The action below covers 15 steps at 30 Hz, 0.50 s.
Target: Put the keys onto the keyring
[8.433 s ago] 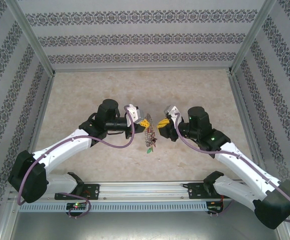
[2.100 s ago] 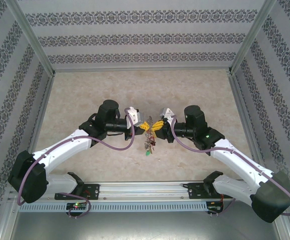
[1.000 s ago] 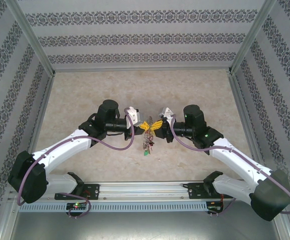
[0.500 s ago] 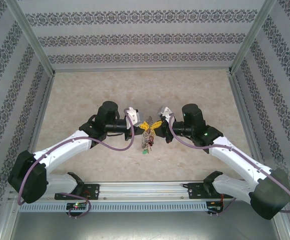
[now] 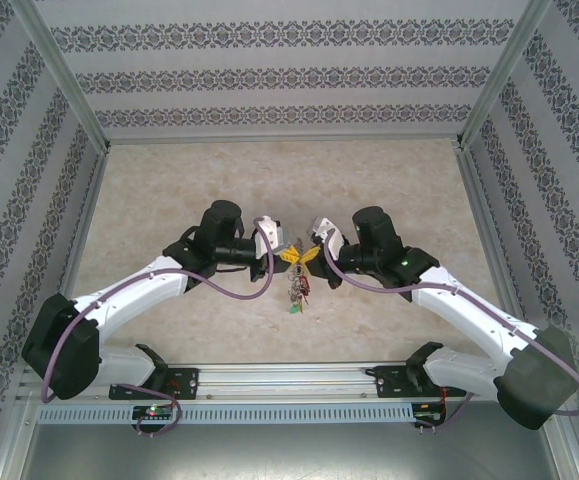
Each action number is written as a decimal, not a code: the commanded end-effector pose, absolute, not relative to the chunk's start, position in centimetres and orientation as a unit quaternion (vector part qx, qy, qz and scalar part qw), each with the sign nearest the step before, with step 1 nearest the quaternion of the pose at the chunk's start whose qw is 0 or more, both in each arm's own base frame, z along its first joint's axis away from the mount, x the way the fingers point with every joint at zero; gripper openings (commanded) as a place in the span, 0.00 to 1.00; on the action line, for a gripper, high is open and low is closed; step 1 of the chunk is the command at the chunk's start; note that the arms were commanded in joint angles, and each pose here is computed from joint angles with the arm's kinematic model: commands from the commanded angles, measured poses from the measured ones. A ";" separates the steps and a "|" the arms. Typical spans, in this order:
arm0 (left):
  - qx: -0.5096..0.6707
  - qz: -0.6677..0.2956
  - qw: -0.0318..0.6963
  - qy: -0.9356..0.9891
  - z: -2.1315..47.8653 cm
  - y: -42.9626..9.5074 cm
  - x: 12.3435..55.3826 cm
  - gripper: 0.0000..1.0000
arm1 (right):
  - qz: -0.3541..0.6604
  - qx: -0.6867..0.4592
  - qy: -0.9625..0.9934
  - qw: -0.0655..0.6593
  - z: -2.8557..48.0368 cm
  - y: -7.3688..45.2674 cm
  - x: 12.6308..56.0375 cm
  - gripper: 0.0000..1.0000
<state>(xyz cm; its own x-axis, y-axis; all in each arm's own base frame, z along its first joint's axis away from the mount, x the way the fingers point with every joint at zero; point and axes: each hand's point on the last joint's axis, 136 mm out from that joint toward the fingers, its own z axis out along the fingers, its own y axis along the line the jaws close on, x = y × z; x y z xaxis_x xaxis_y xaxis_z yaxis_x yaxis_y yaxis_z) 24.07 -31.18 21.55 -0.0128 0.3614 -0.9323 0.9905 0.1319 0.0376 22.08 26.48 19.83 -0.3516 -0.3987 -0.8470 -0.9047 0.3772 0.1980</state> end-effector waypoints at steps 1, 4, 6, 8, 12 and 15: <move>0.582 -0.368 0.414 0.596 21.8 -31.4 23.0 0.10 | 0.335 -0.452 0.728 0.392 21.6 27.1 22.7 0.00; 0.590 -0.358 0.401 0.602 21.1 -31.2 23.0 0.13 | 0.335 -0.455 0.726 0.392 21.6 27.1 22.7 0.00; 0.595 -0.352 0.393 0.607 20.7 -31.0 23.0 0.15 | 0.332 -0.455 0.727 0.393 21.5 27.1 22.7 0.00; 0.597 -0.348 0.385 0.611 20.3 -30.9 23.0 0.16 | 0.332 -0.456 0.727 0.392 21.5 27.1 22.7 0.00; 0.602 -0.344 0.377 0.614 20.0 -30.9 23.1 0.15 | 0.335 -0.456 0.727 0.389 21.3 27.1 22.5 0.00; 0.603 -0.345 0.376 0.613 20.0 -31.0 23.2 0.15 | 0.336 -0.457 0.728 0.386 21.1 27.1 22.4 0.00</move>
